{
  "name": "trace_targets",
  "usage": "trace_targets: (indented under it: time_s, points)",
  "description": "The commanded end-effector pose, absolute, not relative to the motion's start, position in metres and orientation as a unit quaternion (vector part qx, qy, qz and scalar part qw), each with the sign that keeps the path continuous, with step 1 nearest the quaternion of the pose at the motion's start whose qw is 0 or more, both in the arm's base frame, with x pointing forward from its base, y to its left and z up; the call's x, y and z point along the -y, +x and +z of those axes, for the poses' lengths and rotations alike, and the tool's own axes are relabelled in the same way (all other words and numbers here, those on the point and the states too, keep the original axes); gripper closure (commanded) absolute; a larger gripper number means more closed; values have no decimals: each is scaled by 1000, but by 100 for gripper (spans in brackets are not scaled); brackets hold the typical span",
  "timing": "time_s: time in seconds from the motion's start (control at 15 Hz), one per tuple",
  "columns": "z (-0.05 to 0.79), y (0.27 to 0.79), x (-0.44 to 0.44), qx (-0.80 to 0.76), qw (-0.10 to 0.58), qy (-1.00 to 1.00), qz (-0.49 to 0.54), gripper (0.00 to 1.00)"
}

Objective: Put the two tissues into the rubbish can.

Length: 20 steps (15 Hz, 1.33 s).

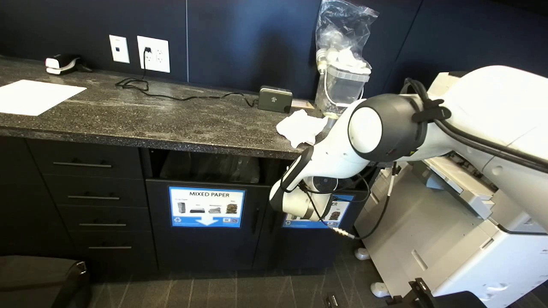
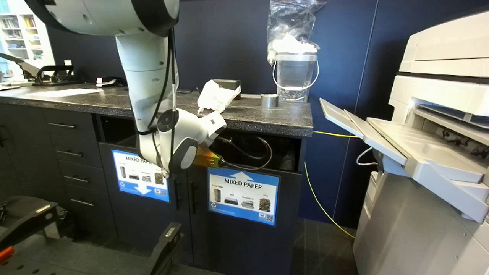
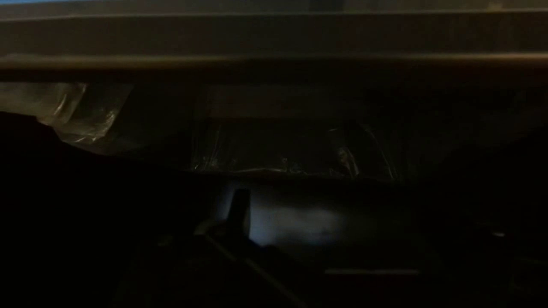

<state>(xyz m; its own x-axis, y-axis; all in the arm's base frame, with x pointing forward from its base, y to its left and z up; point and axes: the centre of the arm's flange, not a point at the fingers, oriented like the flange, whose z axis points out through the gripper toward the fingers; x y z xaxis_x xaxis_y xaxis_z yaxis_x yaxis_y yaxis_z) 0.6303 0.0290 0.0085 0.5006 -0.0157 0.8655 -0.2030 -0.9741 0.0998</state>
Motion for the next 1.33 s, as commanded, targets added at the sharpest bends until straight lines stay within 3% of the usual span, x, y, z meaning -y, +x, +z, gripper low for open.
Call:
trace_targets:
  time_s: [0.0,0.8,1.27]
  points:
    - [52,608,-17,36,101,882,458,0]
    - [137,568,-17,-73,91,964,240,0]
    - [232,571,-64,-131,93,969,189,0]
